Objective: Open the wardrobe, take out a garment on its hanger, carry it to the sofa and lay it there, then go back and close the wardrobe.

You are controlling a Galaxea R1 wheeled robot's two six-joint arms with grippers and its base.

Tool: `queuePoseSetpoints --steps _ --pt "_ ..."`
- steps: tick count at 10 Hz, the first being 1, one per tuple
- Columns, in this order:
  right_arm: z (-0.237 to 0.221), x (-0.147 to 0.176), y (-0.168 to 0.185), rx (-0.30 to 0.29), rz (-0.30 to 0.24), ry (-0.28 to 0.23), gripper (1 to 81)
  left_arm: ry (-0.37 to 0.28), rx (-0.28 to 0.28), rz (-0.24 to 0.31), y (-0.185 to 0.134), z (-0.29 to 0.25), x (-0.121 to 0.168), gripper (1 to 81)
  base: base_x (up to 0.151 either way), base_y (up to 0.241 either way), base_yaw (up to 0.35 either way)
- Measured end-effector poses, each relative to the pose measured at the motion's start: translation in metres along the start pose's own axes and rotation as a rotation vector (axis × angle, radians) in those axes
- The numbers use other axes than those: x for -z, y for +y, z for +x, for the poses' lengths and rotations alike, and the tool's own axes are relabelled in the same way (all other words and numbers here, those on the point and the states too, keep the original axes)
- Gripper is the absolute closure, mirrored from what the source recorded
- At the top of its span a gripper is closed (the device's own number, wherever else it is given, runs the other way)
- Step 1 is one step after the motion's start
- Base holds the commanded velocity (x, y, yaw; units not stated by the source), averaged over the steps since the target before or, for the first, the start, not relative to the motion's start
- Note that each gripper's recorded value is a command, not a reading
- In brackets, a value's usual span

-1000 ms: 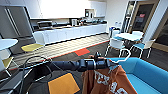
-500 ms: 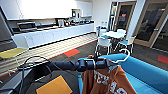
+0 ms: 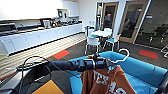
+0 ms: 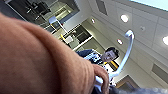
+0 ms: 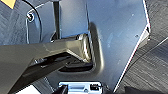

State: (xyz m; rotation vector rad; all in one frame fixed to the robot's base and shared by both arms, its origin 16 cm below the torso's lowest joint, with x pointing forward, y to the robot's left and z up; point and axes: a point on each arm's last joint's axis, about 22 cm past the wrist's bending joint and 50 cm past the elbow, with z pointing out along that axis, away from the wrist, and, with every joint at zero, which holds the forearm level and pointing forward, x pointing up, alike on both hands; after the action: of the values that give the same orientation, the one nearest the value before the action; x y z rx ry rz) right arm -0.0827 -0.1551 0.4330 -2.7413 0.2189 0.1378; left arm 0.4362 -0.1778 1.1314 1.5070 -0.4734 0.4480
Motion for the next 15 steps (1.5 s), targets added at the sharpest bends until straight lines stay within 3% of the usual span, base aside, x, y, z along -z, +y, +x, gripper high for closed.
queuePoseSetpoints --steps 6,9,15 --pt "-0.0024 -0.0007 -0.0024 -0.001 0.003 -0.004 1.0 -0.01 0.0 0.018 -0.0025 -0.0033 0.0001 81.1 0.0 0.0 -0.3" --pt "-0.0003 -0.0009 -0.0031 0.0 0.004 -0.001 1.0 -0.008 0.0 0.027 -0.005 -0.0026 0.0036 81.1 0.0 -0.025 -0.081" --pt "-0.0006 -0.0015 -0.0049 0.009 0.006 0.0 1.0 -0.007 -0.002 0.027 -0.0038 -0.0029 0.0054 81.1 0.083 -0.057 0.0"
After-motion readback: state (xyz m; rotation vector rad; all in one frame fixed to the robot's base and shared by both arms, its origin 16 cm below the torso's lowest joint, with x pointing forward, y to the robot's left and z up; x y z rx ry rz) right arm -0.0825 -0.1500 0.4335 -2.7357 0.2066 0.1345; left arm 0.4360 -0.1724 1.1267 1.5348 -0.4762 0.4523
